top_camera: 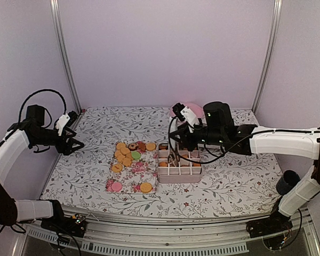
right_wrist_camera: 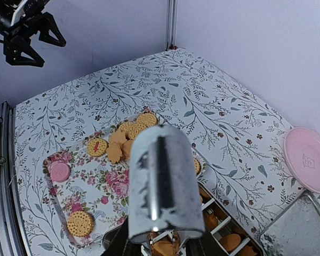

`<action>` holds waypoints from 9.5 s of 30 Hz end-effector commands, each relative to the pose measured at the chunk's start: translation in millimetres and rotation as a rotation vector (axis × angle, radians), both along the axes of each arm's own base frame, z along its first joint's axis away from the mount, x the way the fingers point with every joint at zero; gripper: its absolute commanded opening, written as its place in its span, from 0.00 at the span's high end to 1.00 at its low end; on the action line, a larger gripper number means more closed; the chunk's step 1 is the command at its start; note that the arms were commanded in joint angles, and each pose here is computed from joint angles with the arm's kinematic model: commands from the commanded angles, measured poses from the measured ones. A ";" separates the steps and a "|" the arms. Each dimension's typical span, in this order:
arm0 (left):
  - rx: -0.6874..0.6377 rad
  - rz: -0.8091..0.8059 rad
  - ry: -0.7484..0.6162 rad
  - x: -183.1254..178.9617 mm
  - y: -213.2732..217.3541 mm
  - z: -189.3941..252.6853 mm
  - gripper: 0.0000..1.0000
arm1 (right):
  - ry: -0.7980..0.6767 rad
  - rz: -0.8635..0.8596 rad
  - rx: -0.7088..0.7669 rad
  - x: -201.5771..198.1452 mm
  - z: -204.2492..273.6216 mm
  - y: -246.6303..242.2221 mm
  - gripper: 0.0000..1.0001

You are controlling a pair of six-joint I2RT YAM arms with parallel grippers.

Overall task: Pack the cookies
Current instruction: Adjust the fake cookies in the empty pocket of the box, then pick up the fake cookies from the plate, then place the fake cookies in the empty pocket of the box, then adjust the fake cookies in the empty pocket of the box.

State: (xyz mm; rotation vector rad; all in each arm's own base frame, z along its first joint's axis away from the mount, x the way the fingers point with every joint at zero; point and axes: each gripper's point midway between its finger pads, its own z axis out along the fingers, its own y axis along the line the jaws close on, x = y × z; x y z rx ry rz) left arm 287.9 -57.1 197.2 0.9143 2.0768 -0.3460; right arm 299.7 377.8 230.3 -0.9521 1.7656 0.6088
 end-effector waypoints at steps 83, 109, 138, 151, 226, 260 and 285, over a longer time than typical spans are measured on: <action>0.016 0.035 -0.048 -1.0 6.1 5.3 0.03 | 0.234 0.081 0.130 -96.0 -63.3 74.5 0.61; 0.012 0.038 -0.048 0.9 6.3 7.6 0.03 | -0.043 -0.015 0.247 -61.3 73.6 35.9 0.87; 0.008 0.038 -0.044 1.9 6.0 10.4 0.03 | 0.042 -0.085 0.196 -47.1 23.2 7.2 0.67; 0.007 0.038 -0.042 1.9 6.1 9.7 0.03 | 0.027 -0.076 0.210 -44.2 31.9 11.0 0.57; 0.010 0.032 -0.046 1.9 5.8 10.3 0.03 | 0.273 -0.342 0.395 -14.8 9.8 -16.1 0.62; 0.014 0.039 -0.046 1.9 6.9 10.1 0.03 | -0.042 -0.166 0.143 -33.8 25.4 28.8 0.85; 0.010 0.035 -0.053 2.0 5.8 12.6 0.03 | -0.026 -0.077 0.188 -45.2 41.7 33.8 0.55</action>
